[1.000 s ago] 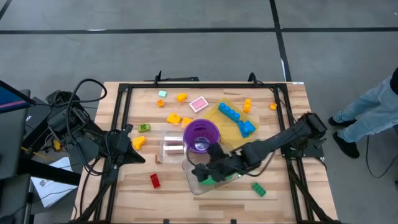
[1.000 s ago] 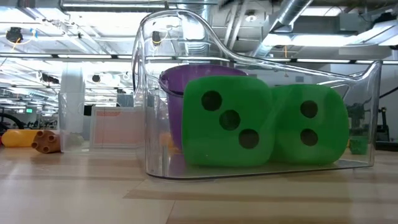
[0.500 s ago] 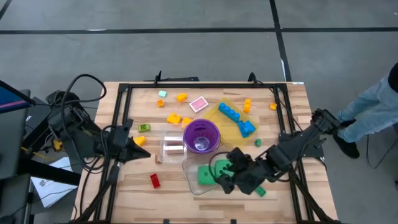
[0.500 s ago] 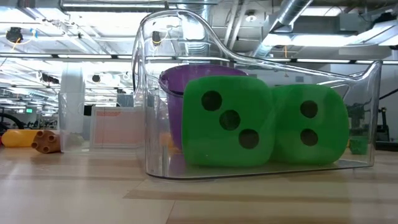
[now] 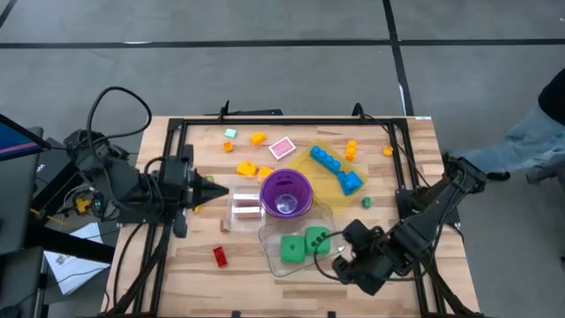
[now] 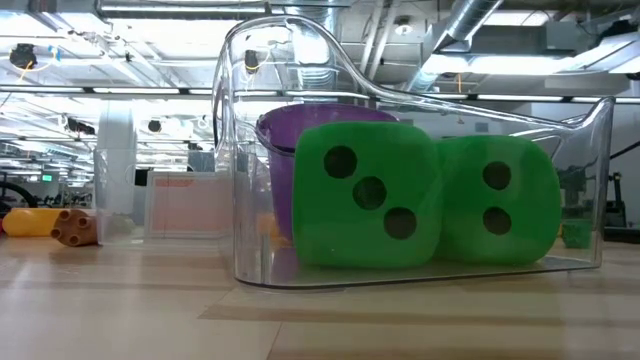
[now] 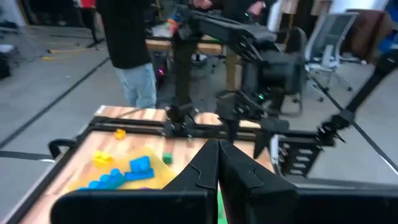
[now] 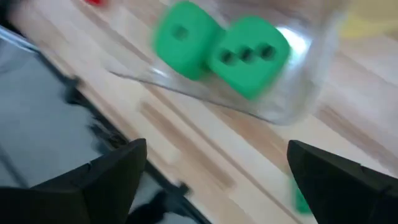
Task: Pick & Place Toys
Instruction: Put the small light blue game piece into the yellow bin
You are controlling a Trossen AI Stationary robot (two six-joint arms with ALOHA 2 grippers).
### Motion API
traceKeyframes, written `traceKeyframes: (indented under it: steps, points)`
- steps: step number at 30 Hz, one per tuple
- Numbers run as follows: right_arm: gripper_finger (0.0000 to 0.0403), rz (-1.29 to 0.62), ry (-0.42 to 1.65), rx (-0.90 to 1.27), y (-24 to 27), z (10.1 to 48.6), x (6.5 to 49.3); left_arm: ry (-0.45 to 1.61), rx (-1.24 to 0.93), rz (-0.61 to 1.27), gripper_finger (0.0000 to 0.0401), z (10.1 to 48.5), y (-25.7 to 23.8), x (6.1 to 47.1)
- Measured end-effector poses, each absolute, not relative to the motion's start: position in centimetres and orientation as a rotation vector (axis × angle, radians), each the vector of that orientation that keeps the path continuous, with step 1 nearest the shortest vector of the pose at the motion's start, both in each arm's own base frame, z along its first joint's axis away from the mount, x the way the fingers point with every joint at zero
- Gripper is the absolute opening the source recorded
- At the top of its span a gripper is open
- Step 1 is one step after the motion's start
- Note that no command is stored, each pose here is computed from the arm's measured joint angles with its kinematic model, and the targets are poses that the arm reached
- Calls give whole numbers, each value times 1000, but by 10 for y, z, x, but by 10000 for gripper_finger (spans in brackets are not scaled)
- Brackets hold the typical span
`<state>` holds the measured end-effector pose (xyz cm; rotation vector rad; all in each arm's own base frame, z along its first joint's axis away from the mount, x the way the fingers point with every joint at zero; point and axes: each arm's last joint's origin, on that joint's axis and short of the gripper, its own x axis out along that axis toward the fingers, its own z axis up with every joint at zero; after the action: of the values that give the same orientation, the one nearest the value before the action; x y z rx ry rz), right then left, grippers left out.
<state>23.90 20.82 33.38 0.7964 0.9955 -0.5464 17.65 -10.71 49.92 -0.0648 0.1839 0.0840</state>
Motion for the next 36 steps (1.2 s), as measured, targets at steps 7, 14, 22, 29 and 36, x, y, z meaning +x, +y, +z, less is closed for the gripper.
traceKeyframes:
  steps: [7,14,22,29,36]
  points:
    - [379,-619,1138,702,211,325,216,173,-85,0,0,503,-93,188]
    - [379,-566,1151,718,204,314,209,164,-87,-3,0,505,-72,198]
    - [379,-524,1240,752,189,278,193,159,-100,60,0,505,-55,203]
    - [379,-490,1359,787,188,249,188,160,-112,61,0,505,-55,203]
    - [379,-557,1426,751,194,221,193,160,-115,62,0,505,-55,203]
